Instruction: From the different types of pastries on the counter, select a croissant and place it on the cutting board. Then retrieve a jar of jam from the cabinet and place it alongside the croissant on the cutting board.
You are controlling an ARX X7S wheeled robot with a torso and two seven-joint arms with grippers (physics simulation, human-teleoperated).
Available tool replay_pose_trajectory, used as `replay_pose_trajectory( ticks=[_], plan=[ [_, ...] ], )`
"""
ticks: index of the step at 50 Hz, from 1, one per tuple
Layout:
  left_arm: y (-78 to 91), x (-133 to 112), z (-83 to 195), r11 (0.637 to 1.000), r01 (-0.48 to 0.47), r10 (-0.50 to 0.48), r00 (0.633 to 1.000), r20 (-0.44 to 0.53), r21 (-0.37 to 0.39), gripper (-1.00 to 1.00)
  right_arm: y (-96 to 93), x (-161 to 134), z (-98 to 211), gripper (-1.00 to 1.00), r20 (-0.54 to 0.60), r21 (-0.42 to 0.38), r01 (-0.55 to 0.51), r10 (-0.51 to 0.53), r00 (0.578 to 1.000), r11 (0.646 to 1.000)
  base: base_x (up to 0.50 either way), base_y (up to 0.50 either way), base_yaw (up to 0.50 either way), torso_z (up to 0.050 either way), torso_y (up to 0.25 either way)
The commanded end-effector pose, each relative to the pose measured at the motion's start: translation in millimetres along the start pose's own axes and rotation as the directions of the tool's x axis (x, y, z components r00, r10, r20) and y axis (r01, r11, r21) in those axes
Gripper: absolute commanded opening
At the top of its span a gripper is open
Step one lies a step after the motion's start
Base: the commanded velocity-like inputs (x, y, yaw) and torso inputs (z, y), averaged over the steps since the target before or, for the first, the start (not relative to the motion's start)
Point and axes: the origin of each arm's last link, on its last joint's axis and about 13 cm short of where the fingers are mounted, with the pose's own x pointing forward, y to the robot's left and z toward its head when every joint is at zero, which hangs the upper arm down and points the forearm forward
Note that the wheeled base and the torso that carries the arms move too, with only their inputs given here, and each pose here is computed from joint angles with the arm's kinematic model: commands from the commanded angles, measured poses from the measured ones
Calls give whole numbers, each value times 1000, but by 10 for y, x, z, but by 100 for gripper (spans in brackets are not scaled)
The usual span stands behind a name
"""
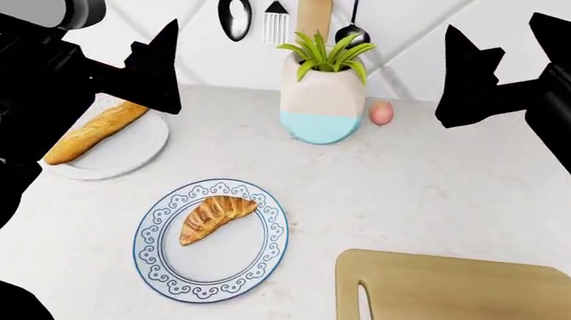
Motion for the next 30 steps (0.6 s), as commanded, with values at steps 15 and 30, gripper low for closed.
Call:
replay_pose_trajectory(
  ticks=[15,30],
  plan=[
    [-154,-43,-160,981,190,-185,976,-117,36,100,-36,-3,3,100,-13,-5,28,-28,1000,1000,48,3,0,0,0],
    [-45,-16,-320,914,401,-397,846,-356,-66,100,-45,15,-32,100,-6,7,29,-29,1000,1000,0,0,0,0,0]
  ],
)
